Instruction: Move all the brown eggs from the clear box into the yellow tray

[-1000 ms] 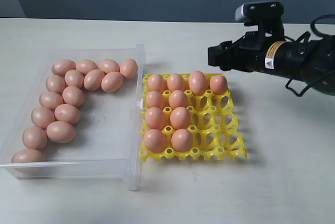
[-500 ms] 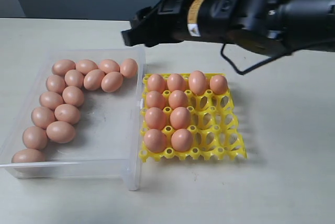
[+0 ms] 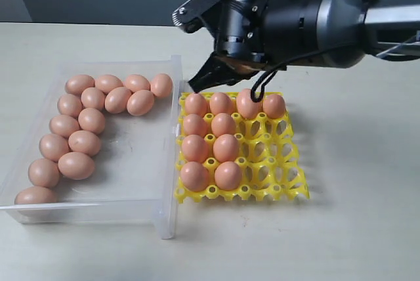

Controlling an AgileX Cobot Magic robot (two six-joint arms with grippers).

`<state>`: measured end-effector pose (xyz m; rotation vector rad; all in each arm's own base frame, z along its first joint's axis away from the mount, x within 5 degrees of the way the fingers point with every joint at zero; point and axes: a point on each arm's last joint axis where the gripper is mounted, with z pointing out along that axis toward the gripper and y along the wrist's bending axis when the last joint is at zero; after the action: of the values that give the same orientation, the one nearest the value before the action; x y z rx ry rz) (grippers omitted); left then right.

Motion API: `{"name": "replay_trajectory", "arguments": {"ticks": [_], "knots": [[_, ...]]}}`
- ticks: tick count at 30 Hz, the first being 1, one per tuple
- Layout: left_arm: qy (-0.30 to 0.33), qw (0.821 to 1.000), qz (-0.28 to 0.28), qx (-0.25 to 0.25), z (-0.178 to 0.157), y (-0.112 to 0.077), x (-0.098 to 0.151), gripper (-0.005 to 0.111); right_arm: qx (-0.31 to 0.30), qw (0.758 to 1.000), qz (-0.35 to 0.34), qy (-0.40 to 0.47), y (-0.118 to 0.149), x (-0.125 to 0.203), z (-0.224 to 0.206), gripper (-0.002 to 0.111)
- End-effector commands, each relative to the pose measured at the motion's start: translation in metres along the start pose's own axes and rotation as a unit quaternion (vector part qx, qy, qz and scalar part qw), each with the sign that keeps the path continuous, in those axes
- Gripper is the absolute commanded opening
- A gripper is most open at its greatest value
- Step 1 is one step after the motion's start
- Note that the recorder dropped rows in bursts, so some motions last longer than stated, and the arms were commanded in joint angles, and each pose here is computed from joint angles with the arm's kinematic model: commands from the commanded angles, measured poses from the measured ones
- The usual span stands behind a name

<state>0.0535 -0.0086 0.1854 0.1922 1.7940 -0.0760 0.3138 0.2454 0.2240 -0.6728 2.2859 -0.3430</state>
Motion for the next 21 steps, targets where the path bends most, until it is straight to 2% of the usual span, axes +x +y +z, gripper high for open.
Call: {"name": "replay_trajectory", "arguments": {"ticks": [1,3,8,13,21], "knots": [[-0.006,1.000,0.000,0.000,0.000,0.000,0.000,0.000,0.014,0.999,0.038,0.003,-0.023,0.002,0.018,0.008],[-0.006,1.000,0.000,0.000,0.000,0.000,0.000,0.000,0.003,0.999,0.049,0.007,-0.025,0.005,0.031,-0.001],[-0.006,1.000,0.000,0.000,0.000,0.000,0.000,0.000,0.001,0.999,0.044,0.032,-0.020,0.015,0.055,-0.001],[-0.006,1.000,0.000,0.000,0.000,0.000,0.000,0.000,-0.030,0.999,0.019,0.014,-0.010,0.014,0.062,-0.001],[-0.006,1.000,0.000,0.000,0.000,0.000,0.000,0.000,-0.014,0.999,-0.006,0.040,-0.011,0.021,0.069,-0.001]]}}
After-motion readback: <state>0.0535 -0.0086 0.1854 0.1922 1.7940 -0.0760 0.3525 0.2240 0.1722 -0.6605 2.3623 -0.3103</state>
